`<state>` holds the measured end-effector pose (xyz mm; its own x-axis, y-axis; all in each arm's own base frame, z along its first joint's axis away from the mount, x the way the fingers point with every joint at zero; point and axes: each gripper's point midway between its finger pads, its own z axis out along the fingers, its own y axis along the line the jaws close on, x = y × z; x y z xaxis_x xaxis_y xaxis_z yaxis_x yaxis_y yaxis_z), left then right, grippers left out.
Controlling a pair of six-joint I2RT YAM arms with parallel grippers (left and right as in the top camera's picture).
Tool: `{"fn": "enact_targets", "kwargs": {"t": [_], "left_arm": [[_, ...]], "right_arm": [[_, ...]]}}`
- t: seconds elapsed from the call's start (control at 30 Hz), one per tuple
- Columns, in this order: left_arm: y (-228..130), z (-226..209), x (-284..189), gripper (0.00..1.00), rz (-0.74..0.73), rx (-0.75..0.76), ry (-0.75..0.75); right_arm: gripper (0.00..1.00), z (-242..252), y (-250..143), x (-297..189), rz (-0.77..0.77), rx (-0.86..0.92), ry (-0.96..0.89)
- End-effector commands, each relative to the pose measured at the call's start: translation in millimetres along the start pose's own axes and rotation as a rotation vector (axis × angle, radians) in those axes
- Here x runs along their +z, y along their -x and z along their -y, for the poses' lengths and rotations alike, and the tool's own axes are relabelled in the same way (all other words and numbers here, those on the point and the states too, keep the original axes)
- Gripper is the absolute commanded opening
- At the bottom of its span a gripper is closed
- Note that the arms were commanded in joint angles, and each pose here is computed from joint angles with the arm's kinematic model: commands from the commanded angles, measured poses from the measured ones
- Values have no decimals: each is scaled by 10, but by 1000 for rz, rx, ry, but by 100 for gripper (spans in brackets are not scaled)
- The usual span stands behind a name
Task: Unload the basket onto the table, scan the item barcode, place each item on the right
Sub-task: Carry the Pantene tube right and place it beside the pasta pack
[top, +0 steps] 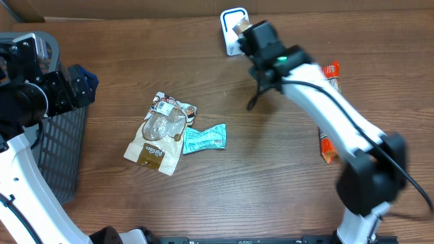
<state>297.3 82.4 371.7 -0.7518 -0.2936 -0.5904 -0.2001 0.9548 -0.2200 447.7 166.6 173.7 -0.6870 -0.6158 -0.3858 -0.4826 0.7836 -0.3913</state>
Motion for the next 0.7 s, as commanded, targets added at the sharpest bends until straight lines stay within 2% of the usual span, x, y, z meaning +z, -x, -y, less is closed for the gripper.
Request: {"fn": "enact_targets", "kwargs": {"t": [0.0, 0.1, 0.2, 0.47, 0.67], "left_arm": [[9, 8, 7, 100, 1, 18, -9], [9, 8, 7, 100, 1, 18, -9], [9, 8, 7, 100, 1, 18, -9], [9, 8, 7, 100, 1, 18, -9], [9, 8, 7, 99, 1, 18, -9]], "right_arm": [[4, -171, -194, -229, -61, 324, 240], [4, -261, -625, -154, -233, 390, 281], [4, -296, -911, -29, -322, 397, 284], [4, -218, -1496, 434, -420, 472, 259], [4, 106, -2086, 730, -503, 500, 90]]}}
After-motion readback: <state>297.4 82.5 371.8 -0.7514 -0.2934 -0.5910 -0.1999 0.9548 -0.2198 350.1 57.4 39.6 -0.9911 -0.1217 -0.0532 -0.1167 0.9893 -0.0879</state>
